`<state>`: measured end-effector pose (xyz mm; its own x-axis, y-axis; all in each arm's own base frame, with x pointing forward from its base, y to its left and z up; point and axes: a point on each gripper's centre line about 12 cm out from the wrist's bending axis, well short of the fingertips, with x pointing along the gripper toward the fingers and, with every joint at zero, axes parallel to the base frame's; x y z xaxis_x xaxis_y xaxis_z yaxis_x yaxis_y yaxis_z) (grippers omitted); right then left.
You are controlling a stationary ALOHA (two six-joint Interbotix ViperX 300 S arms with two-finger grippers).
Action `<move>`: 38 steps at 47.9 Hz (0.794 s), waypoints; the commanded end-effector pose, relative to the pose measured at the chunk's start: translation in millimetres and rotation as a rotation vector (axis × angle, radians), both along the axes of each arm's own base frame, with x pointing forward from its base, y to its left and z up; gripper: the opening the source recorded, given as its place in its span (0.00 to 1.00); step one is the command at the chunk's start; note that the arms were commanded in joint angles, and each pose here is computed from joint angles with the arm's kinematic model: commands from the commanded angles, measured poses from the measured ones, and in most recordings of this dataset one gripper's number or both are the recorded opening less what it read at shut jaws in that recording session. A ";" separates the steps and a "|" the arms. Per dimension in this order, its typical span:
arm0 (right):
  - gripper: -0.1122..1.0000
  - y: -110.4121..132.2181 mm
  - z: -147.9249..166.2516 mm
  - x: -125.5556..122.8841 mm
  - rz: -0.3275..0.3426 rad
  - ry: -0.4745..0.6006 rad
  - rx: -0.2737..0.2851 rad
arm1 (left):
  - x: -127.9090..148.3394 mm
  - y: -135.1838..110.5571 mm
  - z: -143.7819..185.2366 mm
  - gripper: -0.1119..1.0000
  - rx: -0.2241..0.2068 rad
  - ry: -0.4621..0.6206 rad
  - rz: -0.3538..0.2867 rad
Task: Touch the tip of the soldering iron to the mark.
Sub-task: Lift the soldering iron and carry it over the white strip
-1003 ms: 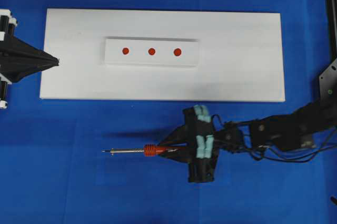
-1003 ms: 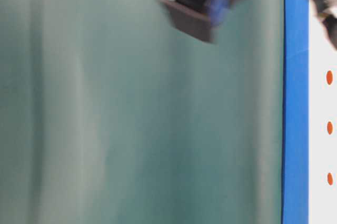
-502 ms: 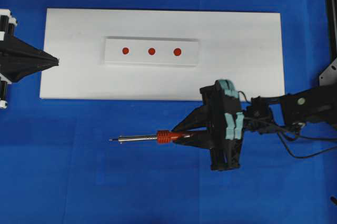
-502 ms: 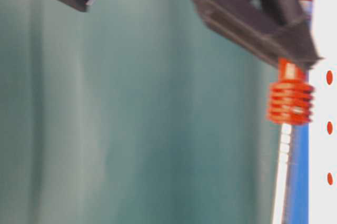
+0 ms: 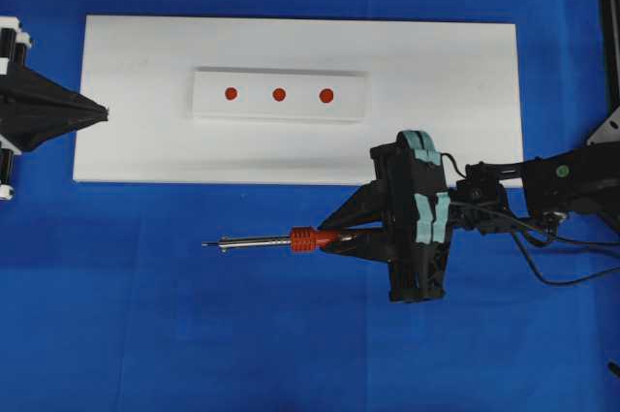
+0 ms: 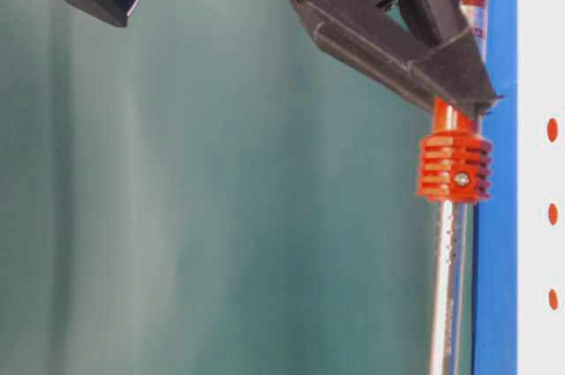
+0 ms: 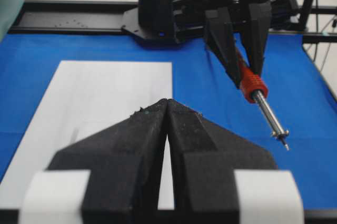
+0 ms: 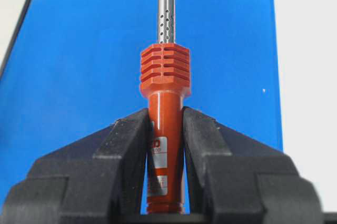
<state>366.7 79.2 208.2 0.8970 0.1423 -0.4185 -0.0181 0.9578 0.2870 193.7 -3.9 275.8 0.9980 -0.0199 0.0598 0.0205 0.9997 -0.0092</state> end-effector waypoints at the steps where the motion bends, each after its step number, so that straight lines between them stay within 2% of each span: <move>1: 0.16 -9.0 16.8 4.5 -0.016 -0.039 -0.005 | 1.2 -0.1 3.9 0.10 0.000 -0.014 0.000; 11: 0.16 -42.5 15.5 6.5 -0.056 -0.009 -0.083 | 1.2 -0.4 3.9 0.10 0.000 -0.014 -0.002; 25: 0.16 -105.0 21.0 8.9 -0.133 0.049 -0.204 | 1.2 -0.1 3.9 0.10 0.000 -0.014 0.000; 34: 0.16 -134.4 30.5 10.9 -0.147 0.072 -0.283 | 1.7 -0.4 3.3 0.10 0.000 -0.011 -0.002; 38: 0.16 -145.4 34.1 10.9 -0.159 0.080 -0.301 | 1.7 -0.5 3.3 0.10 0.001 -0.011 -0.002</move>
<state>375.7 -56.3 220.0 0.8376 -0.1145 -0.5342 0.1354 0.9908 -0.0001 194.0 -3.9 275.5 0.9981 -0.0199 0.0583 0.0205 0.9997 -0.0092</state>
